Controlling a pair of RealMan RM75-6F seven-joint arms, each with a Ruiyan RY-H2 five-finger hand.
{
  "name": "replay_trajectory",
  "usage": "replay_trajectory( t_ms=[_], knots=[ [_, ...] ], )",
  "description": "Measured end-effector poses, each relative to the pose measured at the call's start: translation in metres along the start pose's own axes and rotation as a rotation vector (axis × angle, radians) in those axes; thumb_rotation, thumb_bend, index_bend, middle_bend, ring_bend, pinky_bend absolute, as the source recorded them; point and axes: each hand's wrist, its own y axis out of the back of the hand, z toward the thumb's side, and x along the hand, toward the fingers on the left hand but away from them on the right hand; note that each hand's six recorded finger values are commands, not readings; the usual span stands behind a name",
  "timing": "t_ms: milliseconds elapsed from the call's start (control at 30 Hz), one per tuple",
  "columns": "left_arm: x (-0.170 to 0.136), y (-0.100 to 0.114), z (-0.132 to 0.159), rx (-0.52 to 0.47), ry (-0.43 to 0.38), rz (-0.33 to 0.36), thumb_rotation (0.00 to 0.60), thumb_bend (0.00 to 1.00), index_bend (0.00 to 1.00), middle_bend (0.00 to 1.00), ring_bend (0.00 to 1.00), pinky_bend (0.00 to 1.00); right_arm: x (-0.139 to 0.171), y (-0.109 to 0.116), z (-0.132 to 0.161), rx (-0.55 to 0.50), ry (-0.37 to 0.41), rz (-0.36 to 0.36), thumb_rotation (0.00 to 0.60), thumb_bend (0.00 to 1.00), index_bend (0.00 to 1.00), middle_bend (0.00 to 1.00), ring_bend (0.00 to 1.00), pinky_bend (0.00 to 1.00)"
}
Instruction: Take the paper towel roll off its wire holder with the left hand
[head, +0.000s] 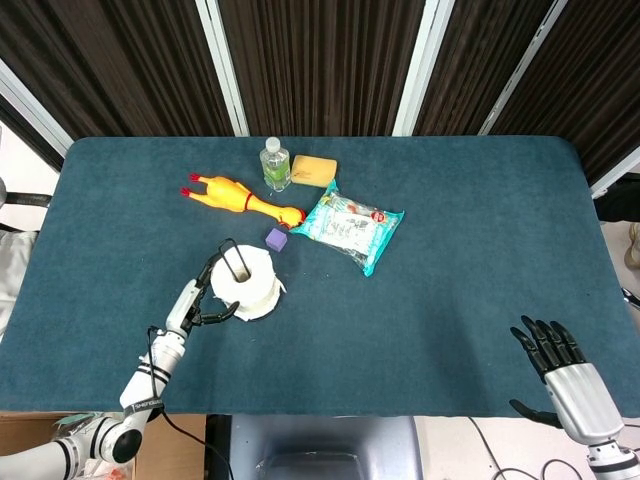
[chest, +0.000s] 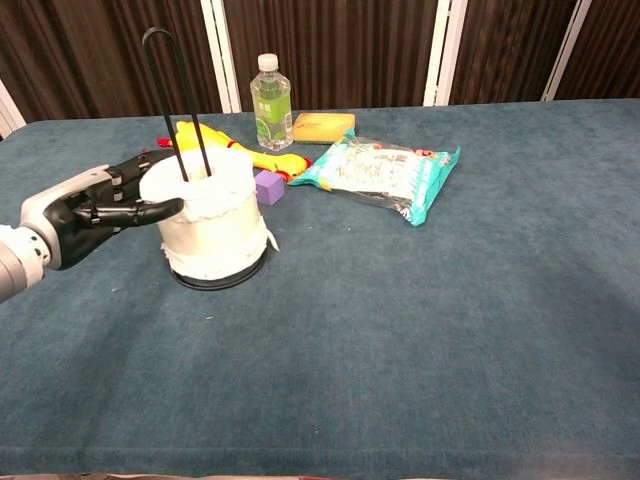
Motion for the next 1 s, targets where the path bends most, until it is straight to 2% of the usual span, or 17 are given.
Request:
replay_trajectory(
  t_ms=[300,400,467,533,567,600,633,667,733,800,867,1000],
  knots=[
    [0.004,-0.015,0.010,0.034,-0.016,-0.011,0.600,0.33,0.00,0.00,0.00,0.02,0.002,0.002,-0.001,-0.007,0.004,-0.004,0.600,0.03,0.00,0.00,0.00,0.00],
    [0.007,-0.019,0.010,0.040,-0.010,-0.008,0.600,0.33,0.00,0.00,0.00,0.05,0.002,0.003,-0.001,-0.012,0.004,-0.008,0.600,0.03,0.00,0.00,0.00,0.00],
    [0.009,-0.022,0.009,0.037,0.002,-0.004,0.600,0.33,0.00,0.00,0.00,0.11,0.002,0.004,-0.002,-0.014,0.004,-0.009,0.600,0.03,0.00,0.00,0.00,0.00],
    [0.011,-0.025,0.007,0.042,0.015,-0.002,0.600,0.32,0.00,0.00,0.03,0.25,0.002,0.004,-0.002,-0.017,0.006,-0.010,0.600,0.03,0.00,0.00,0.00,0.00],
    [0.012,-0.026,0.007,0.050,0.019,-0.002,0.600,0.32,0.00,0.00,0.07,0.31,0.002,0.005,-0.002,-0.018,0.006,-0.011,0.600,0.03,0.00,0.00,0.00,0.00],
    [0.013,-0.027,0.007,0.058,0.024,-0.001,0.600,0.33,0.00,0.04,0.16,0.41,0.003,0.006,-0.003,-0.020,0.006,-0.013,0.600,0.03,0.00,0.00,0.00,0.00],
    [0.015,-0.028,0.006,0.065,0.032,0.001,0.600,0.34,0.06,0.14,0.30,0.54,0.003,0.006,-0.003,-0.021,0.005,-0.014,0.600,0.03,0.00,0.00,0.00,0.00],
    [0.015,-0.028,0.005,0.065,0.038,0.006,0.600,0.36,0.15,0.26,0.43,0.65,0.003,0.007,-0.003,-0.023,0.005,-0.016,0.600,0.03,0.00,0.00,0.00,0.00],
    [0.017,-0.027,0.004,0.057,0.053,0.021,0.600,0.41,0.36,0.48,0.61,0.79,0.004,0.008,-0.004,-0.025,0.004,-0.019,0.600,0.03,0.00,0.00,0.00,0.00],
    [0.019,-0.025,0.004,0.050,0.063,0.040,0.600,0.50,0.49,0.60,0.72,0.88,0.004,0.008,-0.004,-0.027,0.006,-0.018,0.600,0.03,0.00,0.00,0.00,0.00],
    [0.019,-0.024,0.007,0.050,0.061,0.063,0.600,0.60,0.58,0.69,0.81,0.96,0.004,0.008,-0.004,-0.027,0.008,-0.018,0.600,0.03,0.00,0.00,0.00,0.00],
    [0.019,-0.019,0.017,0.059,0.029,0.115,0.600,0.73,0.68,0.78,0.89,1.00,0.006,0.009,-0.004,-0.030,0.011,-0.023,0.600,0.03,0.00,0.00,0.00,0.00]
  ],
)
